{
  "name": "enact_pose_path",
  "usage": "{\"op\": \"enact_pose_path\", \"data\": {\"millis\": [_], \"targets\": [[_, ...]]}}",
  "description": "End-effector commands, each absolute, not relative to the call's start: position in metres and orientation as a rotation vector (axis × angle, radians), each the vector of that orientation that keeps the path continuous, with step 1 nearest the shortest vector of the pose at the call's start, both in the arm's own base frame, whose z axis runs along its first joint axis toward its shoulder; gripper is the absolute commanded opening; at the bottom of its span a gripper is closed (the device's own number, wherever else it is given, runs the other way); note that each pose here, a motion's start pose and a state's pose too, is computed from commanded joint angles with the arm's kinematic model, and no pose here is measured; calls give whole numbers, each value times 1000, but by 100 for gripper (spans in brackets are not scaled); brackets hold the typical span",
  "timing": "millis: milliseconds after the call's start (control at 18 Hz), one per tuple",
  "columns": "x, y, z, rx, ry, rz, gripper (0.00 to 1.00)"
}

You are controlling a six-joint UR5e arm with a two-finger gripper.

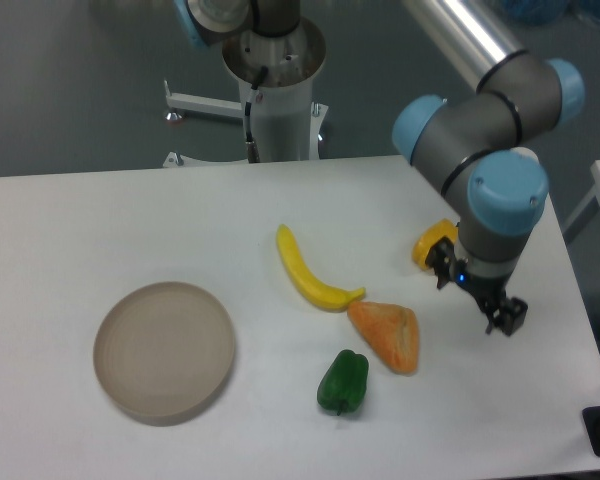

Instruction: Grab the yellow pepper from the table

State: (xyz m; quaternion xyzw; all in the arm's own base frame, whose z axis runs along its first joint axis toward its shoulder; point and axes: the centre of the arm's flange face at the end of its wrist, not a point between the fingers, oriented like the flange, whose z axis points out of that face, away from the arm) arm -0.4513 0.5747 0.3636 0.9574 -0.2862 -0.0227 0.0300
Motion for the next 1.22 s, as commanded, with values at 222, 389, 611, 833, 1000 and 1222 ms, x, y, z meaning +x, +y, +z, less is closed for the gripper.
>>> {"op": "enact_pose_path", "data": {"millis": [222, 389, 611, 833, 1000, 1222], "targets": [[-453, 547, 350, 2885, -869, -18, 100], [-449, 530, 333, 2757, -931, -10, 100], [-450, 518, 317, 2747, -921, 32, 100], [-444, 505, 303, 2746, -912, 56, 100], [-439, 499, 296, 2743, -919, 45, 100], [-435, 495, 288, 2745, -923, 36, 100]]}}
